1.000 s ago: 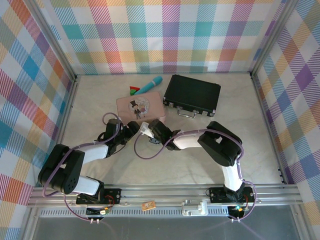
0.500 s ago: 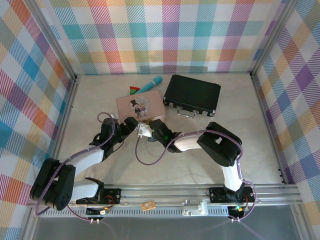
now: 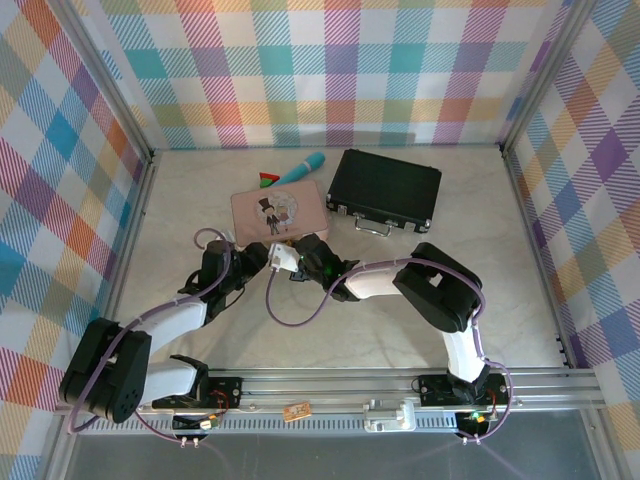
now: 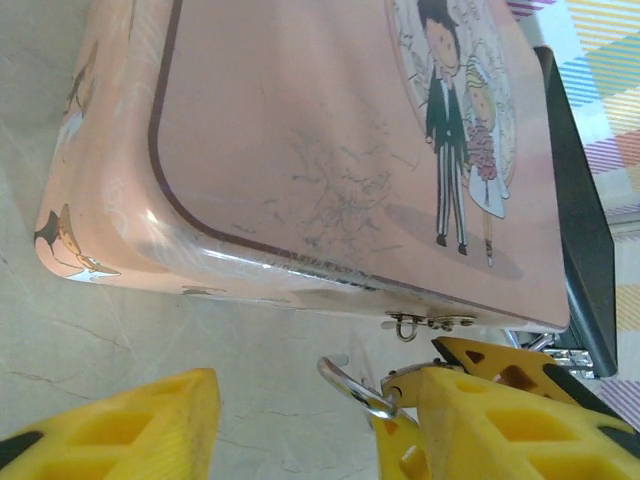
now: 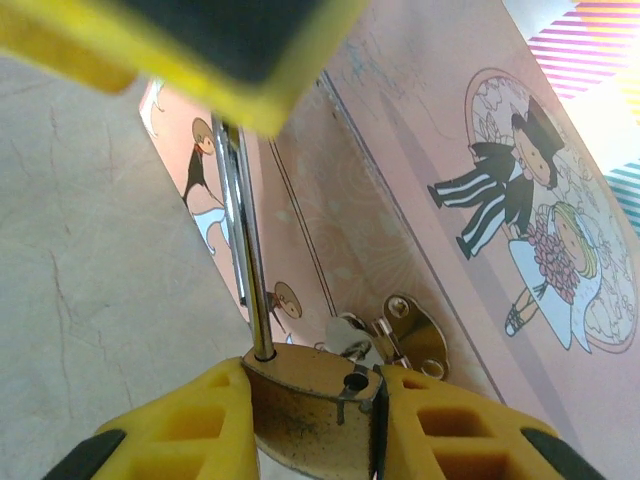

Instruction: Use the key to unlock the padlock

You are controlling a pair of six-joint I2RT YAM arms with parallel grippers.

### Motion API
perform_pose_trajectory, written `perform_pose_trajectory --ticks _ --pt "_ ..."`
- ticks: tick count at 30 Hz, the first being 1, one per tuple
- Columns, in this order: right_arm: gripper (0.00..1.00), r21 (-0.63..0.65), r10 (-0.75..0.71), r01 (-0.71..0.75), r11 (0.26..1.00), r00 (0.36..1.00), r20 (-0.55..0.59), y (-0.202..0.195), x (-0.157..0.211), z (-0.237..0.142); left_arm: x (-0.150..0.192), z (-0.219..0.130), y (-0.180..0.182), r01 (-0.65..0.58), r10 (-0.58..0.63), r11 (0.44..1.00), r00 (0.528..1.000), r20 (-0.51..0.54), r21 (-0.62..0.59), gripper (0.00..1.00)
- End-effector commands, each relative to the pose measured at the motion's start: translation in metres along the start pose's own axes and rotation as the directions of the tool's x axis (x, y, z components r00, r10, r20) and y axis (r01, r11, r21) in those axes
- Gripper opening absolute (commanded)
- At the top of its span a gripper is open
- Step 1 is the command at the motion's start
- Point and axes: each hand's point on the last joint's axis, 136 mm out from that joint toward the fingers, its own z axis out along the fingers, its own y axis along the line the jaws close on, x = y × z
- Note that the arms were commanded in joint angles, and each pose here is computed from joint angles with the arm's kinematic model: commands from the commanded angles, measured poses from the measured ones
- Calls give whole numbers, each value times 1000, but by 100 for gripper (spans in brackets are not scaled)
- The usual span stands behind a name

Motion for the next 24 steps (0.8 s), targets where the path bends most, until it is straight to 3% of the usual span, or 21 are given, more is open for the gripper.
perform_pose_trajectory --ticks 1,6,12,16,21,24 --pt "0 0 47 -47 999 997 61 -8 -19 0 -12 4 -21 -51 50 997 998 26 65 52" --pt "0 -2 64 -64 998 995 71 -9 -21 -2 -9 6 -16 -12 11 998 1000 13 55 53" --pt "0 -4 117 -117 993 988 96 -18 -30 -17 -15 -16 -7 29 -29 1000 998 55 -6 77" --pt "0 -36 252 -253 967 967 -25 -24 -17 -37 -25 -37 -3 -11 18 996 997 78 -91 88" --pt "0 -63 501 -523 850 840 -206 -16 17 -74 -40 -53 -4 -71 88 987 990 113 -147 97" --pt "0 -49 626 -679 733 700 -345 0 42 -97 -47 -58 -2 -92 117 978 985 129 -185 100"
